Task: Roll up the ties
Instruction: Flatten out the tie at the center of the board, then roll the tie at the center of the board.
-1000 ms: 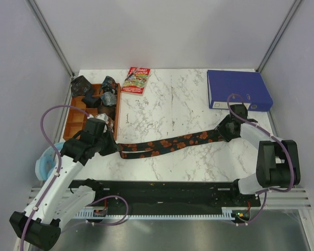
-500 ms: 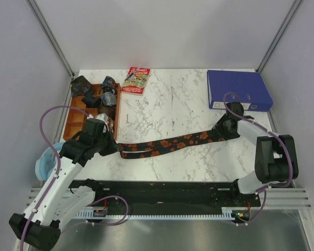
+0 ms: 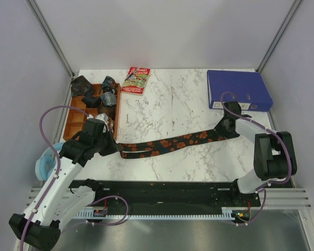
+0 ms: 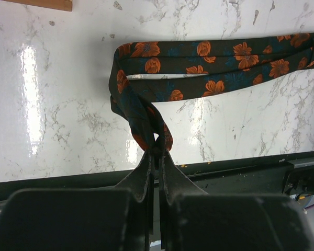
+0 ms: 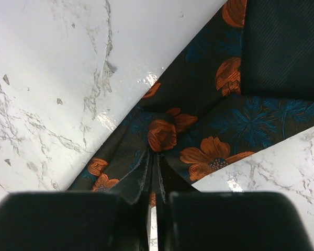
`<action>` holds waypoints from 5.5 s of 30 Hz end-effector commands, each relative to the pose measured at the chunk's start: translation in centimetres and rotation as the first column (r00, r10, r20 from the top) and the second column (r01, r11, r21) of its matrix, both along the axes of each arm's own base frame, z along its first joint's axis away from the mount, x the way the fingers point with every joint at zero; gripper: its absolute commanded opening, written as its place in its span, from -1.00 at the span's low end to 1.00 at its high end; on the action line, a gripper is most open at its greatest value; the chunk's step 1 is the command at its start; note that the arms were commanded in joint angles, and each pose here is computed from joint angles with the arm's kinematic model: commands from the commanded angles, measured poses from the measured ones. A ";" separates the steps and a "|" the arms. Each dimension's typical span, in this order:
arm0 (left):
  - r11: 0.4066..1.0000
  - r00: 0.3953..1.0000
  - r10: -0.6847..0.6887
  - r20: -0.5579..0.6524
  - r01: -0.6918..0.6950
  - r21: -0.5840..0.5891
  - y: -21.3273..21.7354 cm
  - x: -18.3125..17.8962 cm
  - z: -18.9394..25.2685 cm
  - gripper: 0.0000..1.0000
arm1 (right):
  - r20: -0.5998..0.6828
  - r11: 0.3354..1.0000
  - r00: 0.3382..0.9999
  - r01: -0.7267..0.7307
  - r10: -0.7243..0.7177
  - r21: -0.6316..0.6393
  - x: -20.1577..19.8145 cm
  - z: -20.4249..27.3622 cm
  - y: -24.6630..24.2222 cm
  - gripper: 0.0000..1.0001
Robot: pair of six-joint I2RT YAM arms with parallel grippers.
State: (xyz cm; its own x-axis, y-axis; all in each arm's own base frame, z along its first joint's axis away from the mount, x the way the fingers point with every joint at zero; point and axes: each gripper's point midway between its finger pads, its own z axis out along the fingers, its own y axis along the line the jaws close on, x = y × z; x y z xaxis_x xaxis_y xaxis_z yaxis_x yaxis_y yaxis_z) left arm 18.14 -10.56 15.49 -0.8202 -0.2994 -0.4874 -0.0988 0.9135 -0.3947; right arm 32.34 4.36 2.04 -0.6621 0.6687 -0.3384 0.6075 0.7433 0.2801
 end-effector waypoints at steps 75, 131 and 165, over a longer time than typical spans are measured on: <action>0.983 0.996 0.046 -0.082 -0.059 -0.171 0.0 3.3 -1.4 -0.96 | 0.096 0.958 0.970 -0.235 0.222 0.165 -1.5 -1.1 11.6 -0.45; 0.977 0.967 0.118 -0.228 -0.154 -0.149 0.9 7.2 -6.3 -0.95 | 0.398 0.660 0.680 -0.721 0.616 0.210 -3.6 8.4 38.0 -0.65; 0.980 0.971 0.084 -0.222 -0.121 -0.158 0.4 9.6 -5.1 -0.96 | 0.383 0.641 0.676 -0.731 0.630 0.236 -2.1 5.0 39.6 -0.94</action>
State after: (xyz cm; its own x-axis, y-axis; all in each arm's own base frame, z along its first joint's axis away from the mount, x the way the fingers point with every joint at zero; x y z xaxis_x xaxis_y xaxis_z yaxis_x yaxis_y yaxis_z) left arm 26.59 -9.94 9.11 -0.8569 -0.4729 -0.2051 -0.3323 0.8110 -0.4815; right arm 29.95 45.29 3.72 -0.9297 0.1393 -0.3409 -0.1288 0.7441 0.6555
